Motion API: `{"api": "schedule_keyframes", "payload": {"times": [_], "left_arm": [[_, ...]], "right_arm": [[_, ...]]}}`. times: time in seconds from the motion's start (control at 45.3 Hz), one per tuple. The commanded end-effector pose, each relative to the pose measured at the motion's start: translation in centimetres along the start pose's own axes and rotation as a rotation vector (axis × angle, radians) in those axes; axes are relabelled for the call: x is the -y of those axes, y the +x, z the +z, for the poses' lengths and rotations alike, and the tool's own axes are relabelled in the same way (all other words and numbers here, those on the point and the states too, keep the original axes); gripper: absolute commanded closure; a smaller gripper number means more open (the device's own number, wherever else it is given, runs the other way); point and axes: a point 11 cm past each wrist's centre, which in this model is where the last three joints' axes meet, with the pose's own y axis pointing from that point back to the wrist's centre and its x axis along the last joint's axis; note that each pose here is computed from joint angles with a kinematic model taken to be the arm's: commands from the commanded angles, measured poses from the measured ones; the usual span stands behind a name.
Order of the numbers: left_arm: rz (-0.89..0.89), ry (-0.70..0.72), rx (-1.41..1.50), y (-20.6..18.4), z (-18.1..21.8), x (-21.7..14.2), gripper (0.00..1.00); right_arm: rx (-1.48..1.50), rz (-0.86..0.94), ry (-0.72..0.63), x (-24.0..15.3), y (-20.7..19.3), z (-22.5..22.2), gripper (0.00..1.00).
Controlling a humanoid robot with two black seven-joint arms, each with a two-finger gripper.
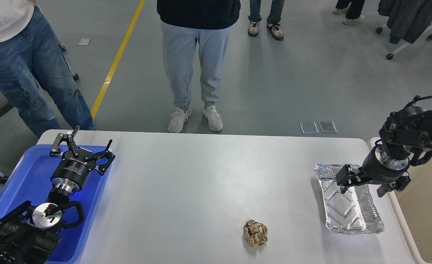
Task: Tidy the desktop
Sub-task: 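Lower the right gripper onto the edge of the silver foil tray, then close the right gripper on the foil tray's rim nearest the bin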
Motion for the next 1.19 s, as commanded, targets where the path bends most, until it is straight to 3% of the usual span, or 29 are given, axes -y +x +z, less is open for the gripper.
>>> {"api": "schedule_keyframes", "payload": {"times": [0.0,0.397,0.728,1.169], "left_arm": [[0.001,0.000,0.000,0.0,0.0,0.0,0.00],[0.001,-0.002,0.000,0.0,0.0,0.0,0.00],[0.001,0.000,0.000,0.0,0.0,0.0,0.00],[0.001,-0.002,0.000,0.0,0.0,0.0,0.00]], "right_arm": [[0.030,0.068,-0.008,0.5,0.3,1.3,0.00],[0.040,0.126,-0.005,1.4,1.2,1.1,0.00],[0.056,0.204,-0.056,3.2,1.3,3.5,0.00],[0.015,0.230,-0.109,6.3,-1.4,5.9,0.00]]}}
